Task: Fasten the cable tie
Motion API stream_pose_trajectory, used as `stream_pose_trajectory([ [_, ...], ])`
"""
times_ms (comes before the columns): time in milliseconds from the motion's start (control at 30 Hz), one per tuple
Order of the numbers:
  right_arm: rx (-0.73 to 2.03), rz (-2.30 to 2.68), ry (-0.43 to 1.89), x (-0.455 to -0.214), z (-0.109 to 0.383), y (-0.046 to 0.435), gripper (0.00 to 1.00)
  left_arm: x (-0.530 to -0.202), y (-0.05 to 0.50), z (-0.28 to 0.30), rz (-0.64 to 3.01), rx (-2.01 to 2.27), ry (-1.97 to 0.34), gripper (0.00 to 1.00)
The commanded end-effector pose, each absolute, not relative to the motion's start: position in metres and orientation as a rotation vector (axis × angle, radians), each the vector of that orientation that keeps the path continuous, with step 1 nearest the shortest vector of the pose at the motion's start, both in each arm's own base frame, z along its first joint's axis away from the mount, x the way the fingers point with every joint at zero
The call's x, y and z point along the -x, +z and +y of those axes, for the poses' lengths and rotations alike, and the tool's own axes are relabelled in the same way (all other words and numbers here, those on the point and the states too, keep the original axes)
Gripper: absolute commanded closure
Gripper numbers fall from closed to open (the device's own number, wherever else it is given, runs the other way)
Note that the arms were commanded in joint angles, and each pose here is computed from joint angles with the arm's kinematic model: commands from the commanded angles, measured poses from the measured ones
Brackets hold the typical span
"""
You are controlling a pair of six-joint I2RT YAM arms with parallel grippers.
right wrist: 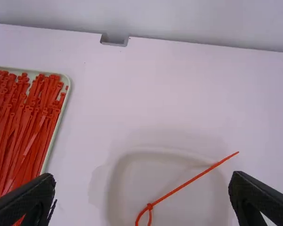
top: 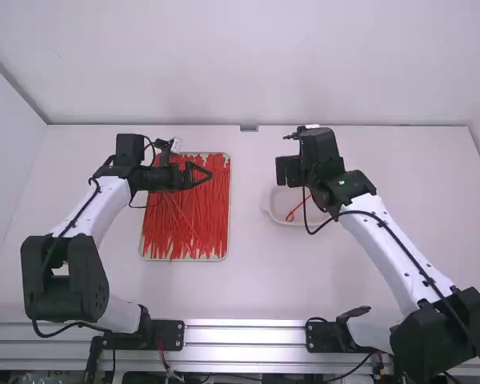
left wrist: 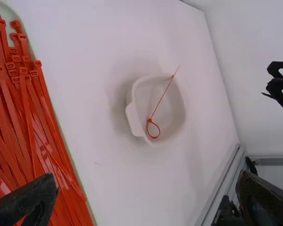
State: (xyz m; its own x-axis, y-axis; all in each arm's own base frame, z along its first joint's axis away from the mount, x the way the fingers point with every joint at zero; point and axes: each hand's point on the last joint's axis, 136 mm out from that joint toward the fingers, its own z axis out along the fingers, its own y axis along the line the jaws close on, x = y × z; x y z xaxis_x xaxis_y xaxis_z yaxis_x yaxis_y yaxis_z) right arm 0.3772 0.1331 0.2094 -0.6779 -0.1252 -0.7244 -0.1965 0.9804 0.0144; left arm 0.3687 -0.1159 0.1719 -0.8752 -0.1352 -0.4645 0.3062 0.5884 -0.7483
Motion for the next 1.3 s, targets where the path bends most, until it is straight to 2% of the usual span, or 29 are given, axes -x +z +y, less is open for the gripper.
stream_pose_trajectory([
  [0, 0.212, 2.285, 0.120, -0.379, 0.133, 0.227, 0.02, -0.366, 0.169, -0.117, 2.342, -0.146, -1.244, 0.01],
  [200, 0.216, 2.279, 0.123, -0.379, 0.131, 0.227, 0.03, -0.363, 0.167, -0.118, 2.350, -0.154, -1.236, 0.01],
  [533, 0.261, 2.167, 0.151, -0.376, 0.103, 0.241, 0.14, -0.350, 0.165, -0.130, 2.273, -0.366, -1.035, 0.13],
  [1000, 0.019, 1.912, 0.021, -0.356, 0.006, 0.268, 0.41, -0.341, 0.166, -0.097, 2.128, -0.332, -0.658, 0.38],
  [1267, 0.011, 1.848, 0.015, -0.328, 0.003, 0.256, 0.57, -0.318, 0.145, -0.073, 2.136, -0.250, -0.478, 0.54],
])
